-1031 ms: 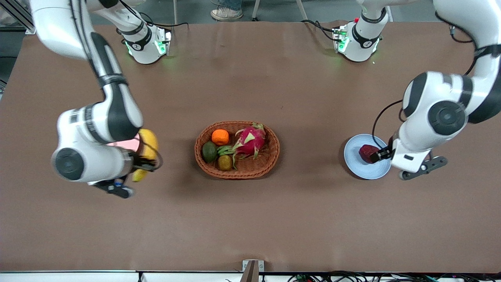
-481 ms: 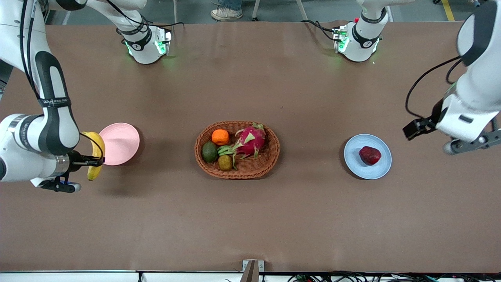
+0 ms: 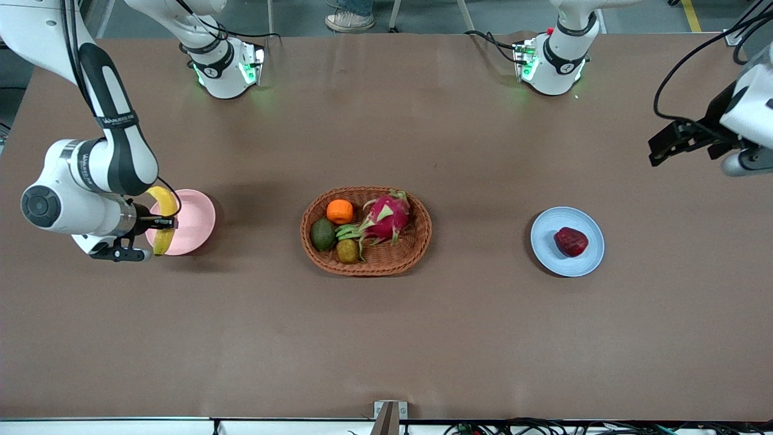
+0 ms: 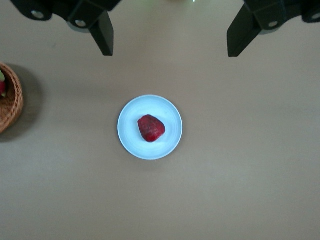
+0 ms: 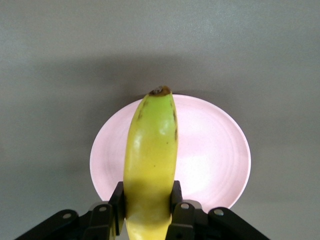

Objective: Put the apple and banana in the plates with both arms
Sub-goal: 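Lower the banana onto the pink plate and open the right gripper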

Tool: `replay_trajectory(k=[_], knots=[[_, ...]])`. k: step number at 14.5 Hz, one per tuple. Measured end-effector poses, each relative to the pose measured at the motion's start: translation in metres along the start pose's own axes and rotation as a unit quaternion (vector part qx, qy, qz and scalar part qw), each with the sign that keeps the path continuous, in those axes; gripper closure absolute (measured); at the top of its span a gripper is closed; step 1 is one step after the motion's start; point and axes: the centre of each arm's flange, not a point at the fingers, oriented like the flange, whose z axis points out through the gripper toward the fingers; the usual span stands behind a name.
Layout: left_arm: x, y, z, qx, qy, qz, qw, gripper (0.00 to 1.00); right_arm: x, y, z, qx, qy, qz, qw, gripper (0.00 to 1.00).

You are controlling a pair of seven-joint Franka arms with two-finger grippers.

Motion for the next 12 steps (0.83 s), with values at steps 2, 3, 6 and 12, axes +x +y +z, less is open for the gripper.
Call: replay_trajectory(k=[2,3,6,12], knots=[[-0.007,-0.006,-0.001,-0.004,-0.003,0.002,1.000,0.00,-0.006,0.001,0.019,-0.001,0.010,0.001,1.000,0.61],[-0.010,-0.004,-0.001,-0.004,-0.004,0.005,1.000,0.00,-0.010,0.002,0.029,-0.001,0.013,0.001,1.000,0.61],[-0.024,0.011,-0.003,-0.001,-0.005,0.019,1.000,0.00,-0.015,0.002,0.041,-0.001,0.022,0.002,1.000,0.46],[-0.037,0.013,-0.009,0.002,0.000,0.021,1.000,0.00,-0.012,0.003,-0.054,0.000,0.041,0.019,0.999,0.00]])
